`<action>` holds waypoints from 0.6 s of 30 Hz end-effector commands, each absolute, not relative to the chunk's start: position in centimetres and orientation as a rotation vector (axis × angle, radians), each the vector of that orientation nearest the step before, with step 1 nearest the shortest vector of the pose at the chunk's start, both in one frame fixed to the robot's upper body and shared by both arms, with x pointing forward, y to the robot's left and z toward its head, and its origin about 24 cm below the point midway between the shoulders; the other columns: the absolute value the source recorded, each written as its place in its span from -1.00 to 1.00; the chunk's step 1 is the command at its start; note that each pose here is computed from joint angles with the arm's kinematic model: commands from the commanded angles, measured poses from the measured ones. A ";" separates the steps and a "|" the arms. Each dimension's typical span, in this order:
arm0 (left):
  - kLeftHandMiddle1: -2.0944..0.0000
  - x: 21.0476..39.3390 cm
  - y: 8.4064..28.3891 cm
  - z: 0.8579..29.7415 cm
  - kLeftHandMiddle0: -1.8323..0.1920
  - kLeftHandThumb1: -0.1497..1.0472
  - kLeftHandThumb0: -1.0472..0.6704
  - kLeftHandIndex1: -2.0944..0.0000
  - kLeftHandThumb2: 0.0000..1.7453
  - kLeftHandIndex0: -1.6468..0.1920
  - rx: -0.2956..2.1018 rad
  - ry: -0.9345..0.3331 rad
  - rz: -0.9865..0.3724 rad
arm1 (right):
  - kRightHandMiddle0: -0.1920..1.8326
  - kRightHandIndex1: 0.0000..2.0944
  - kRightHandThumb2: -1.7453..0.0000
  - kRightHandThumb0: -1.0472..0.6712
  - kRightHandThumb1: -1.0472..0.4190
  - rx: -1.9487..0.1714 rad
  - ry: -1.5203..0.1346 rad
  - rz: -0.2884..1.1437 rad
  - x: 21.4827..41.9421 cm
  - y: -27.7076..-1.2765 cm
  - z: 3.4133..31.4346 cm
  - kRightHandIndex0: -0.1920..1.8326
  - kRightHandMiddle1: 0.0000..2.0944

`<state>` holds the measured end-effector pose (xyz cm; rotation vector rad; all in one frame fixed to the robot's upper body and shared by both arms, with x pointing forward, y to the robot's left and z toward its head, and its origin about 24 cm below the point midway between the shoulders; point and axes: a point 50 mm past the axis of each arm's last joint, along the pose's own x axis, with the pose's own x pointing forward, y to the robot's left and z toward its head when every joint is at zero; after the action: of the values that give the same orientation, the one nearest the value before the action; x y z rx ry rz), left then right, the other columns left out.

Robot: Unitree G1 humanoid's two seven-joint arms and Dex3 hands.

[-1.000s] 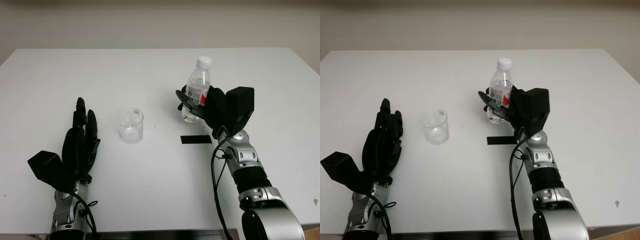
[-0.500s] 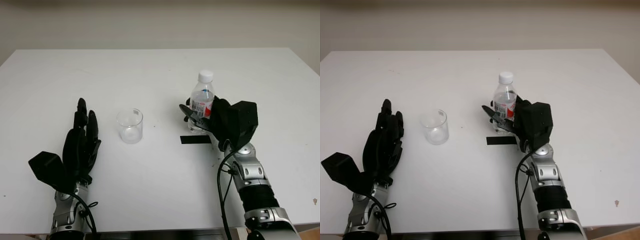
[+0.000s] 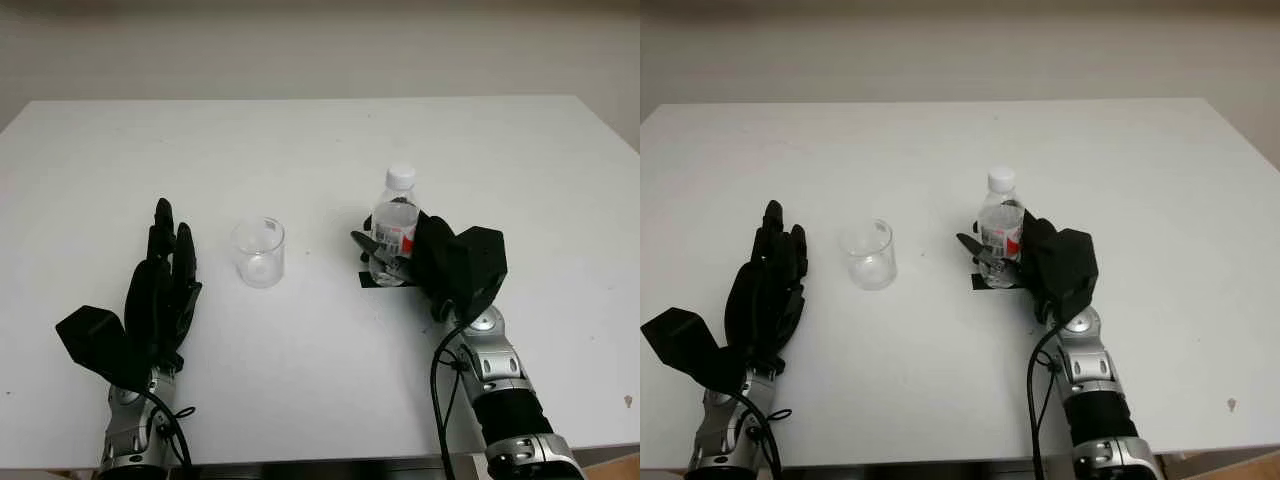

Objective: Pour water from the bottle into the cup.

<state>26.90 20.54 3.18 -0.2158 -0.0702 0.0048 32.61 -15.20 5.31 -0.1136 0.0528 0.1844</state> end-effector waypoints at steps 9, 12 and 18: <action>0.95 25.6 21.1 1.3 1.00 1.00 -0.67 0.95 -0.46 0.99 -0.230 0.022 0.031 | 0.14 1.00 0.41 -0.34 -1.00 -0.066 0.086 0.193 32.2 -14.3 4.4 0.58 1.00; 0.95 25.5 21.2 1.3 1.00 1.00 -0.67 0.95 -0.46 1.00 -0.236 0.020 0.024 | 0.13 1.00 0.42 -0.34 -1.00 -0.058 0.085 0.204 32.1 -14.2 4.2 0.54 1.00; 0.95 25.5 21.5 1.4 0.99 1.00 -0.68 0.95 -0.47 0.99 -0.265 0.030 0.027 | -0.40 1.00 0.59 -0.40 -1.00 -0.084 0.048 0.235 31.9 -14.0 4.0 -0.23 1.00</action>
<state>26.57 21.16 3.18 -0.2480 -0.0480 0.0031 32.24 -14.07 4.56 -0.0794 0.0358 0.2264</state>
